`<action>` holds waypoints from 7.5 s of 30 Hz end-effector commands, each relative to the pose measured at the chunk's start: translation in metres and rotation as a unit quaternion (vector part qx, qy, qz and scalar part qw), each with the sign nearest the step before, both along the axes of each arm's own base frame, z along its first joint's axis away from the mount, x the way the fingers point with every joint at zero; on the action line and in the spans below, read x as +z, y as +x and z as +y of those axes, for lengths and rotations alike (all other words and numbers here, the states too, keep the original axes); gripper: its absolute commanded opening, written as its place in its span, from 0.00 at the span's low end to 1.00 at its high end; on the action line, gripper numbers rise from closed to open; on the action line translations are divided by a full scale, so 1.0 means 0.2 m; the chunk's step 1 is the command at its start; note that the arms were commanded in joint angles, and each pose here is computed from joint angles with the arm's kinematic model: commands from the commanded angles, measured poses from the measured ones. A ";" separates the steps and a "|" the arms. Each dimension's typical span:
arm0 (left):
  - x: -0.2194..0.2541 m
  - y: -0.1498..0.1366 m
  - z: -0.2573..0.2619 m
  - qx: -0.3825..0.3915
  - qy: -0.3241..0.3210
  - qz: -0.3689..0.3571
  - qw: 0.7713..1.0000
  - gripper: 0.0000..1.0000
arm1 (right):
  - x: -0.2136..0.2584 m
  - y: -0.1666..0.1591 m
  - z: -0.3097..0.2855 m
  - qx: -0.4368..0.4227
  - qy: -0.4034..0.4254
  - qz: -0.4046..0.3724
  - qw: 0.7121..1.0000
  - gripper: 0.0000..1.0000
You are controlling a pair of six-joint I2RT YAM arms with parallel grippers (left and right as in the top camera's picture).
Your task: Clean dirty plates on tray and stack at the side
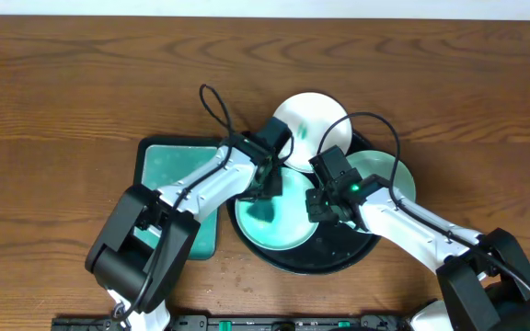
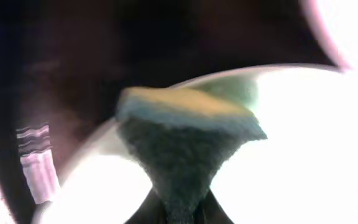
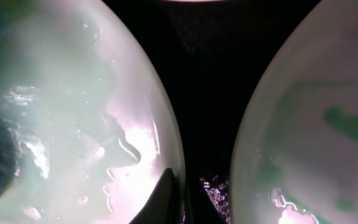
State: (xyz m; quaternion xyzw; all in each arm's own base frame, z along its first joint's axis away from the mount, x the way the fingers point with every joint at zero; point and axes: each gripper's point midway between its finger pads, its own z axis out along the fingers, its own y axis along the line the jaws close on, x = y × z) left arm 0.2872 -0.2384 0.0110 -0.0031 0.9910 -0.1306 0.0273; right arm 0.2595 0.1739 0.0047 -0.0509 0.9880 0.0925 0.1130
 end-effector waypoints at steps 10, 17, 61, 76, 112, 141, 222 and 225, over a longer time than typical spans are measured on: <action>-0.02 -0.33 -0.35 -0.090 -0.142 0.117 0.979 0.08 | -0.03 0.01 -0.08 -0.015 -0.038 -0.007 0.999 0.02; -0.12 -0.32 0.01 -0.024 0.021 0.129 0.991 0.08 | -0.03 0.01 -0.08 -0.015 -0.039 -0.006 0.999 0.02; 0.02 -0.30 -0.31 -0.116 -0.185 0.146 0.965 0.08 | -0.03 0.01 -0.08 -0.015 -0.040 -0.005 0.999 0.01; 0.24 -0.11 0.27 -0.010 -0.009 0.054 0.998 0.08 | -0.03 0.00 -0.08 -0.015 -0.041 -0.003 0.999 0.01; 1.02 -0.08 1.13 0.192 0.090 -0.226 0.951 0.75 | 0.37 0.15 0.08 0.029 0.005 -0.026 0.999 0.01; 1.39 -0.31 1.15 0.208 0.042 -0.373 0.903 0.82 | 1.13 0.43 0.93 0.206 -0.084 -0.462 0.858 0.01; 1.39 -0.31 1.15 0.208 0.042 -0.373 0.903 0.82 | 0.40 0.03 -1.86 -0.590 -0.049 0.084 0.802 0.01; 1.39 -0.31 1.15 0.208 0.042 -0.373 0.903 0.82 | 0.26 0.01 -1.81 -0.582 -0.049 0.112 0.804 0.01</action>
